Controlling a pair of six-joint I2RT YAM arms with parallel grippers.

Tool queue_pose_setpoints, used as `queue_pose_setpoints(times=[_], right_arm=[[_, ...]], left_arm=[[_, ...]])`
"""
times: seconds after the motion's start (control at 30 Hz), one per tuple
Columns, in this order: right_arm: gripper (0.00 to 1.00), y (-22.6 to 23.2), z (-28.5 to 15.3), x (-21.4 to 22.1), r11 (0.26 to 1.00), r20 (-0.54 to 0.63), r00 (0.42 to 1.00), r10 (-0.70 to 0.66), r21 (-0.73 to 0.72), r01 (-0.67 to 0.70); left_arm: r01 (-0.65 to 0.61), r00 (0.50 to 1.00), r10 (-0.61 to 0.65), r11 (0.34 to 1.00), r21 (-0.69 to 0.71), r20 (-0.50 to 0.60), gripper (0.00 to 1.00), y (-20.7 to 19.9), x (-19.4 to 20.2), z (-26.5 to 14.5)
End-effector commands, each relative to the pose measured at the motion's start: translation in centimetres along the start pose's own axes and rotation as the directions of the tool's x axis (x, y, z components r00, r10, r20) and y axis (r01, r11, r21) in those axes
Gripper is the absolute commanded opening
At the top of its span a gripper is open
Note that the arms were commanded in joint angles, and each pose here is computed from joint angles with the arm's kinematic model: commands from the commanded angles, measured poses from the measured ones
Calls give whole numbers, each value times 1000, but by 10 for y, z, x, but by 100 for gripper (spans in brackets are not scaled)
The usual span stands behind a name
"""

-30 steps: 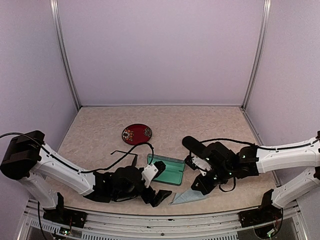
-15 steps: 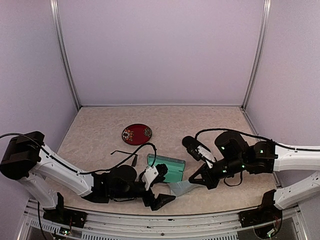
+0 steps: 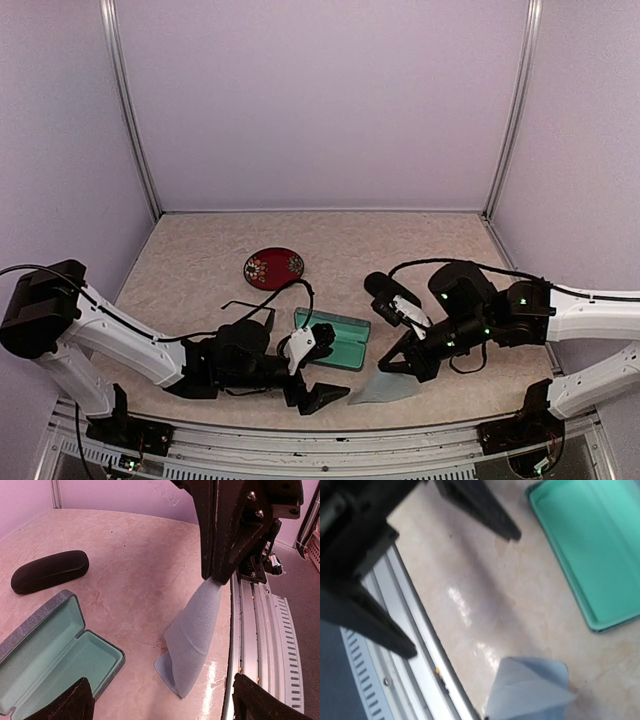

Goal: Organize the sunglasses
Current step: Set down the glasses cleaning cloth at the center of the board.

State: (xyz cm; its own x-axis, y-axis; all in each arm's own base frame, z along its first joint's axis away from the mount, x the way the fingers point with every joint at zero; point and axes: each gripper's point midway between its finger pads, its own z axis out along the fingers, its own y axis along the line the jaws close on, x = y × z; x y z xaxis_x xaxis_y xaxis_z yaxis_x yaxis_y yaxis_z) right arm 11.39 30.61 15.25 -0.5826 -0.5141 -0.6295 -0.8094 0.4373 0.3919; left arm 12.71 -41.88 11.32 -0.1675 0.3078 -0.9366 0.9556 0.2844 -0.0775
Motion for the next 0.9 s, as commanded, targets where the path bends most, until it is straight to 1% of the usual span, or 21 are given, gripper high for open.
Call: queue_pose_setpoints(times=[0.0, 0.17, 0.23, 0.27, 0.4, 0.47, 0.53, 0.73, 0.87], right_arm=[[0, -4, 12, 27, 999, -99, 994, 45, -8, -46], [0, 8, 29, 58, 996, -179, 981, 76, -34, -83], [0, 5, 32, 72, 995, -217, 972, 92, -11, -97], [0, 1, 32, 80, 991, -230, 964, 133, 18, -133], [0, -13, 27, 93, 979, -241, 950, 199, 99, -180], [0, -14, 26, 94, 974, -238, 947, 218, 109, -197], [0, -17, 26, 96, 970, -230, 945, 235, 122, -211], [0, -24, 28, 101, 962, -225, 938, 263, 137, -236], [0, -24, 28, 100, 962, -217, 940, 263, 134, -238]], left_arm=[[-29, 1000, 29, 999, 39, 9, 93, 0, -7, -4], [-10, 1000, 10, 999, 36, -1, 92, 2, 1, -4], [-7, 1000, 8, 999, 43, -17, 92, 1, 6, -1], [-6, 1000, 7, 999, 53, -25, 91, -1, 7, 1], [6, 998, -1, 998, 70, -63, 88, -3, 17, 10], [22, 997, -17, 997, 80, -71, 85, -4, 19, 15], [54, 995, -46, 995, 88, -90, 81, -4, 23, 23], [165, 975, -151, 983, 80, -163, 64, -3, 34, 57], [198, 962, -180, 978, 70, -208, 58, -5, 41, 76]])
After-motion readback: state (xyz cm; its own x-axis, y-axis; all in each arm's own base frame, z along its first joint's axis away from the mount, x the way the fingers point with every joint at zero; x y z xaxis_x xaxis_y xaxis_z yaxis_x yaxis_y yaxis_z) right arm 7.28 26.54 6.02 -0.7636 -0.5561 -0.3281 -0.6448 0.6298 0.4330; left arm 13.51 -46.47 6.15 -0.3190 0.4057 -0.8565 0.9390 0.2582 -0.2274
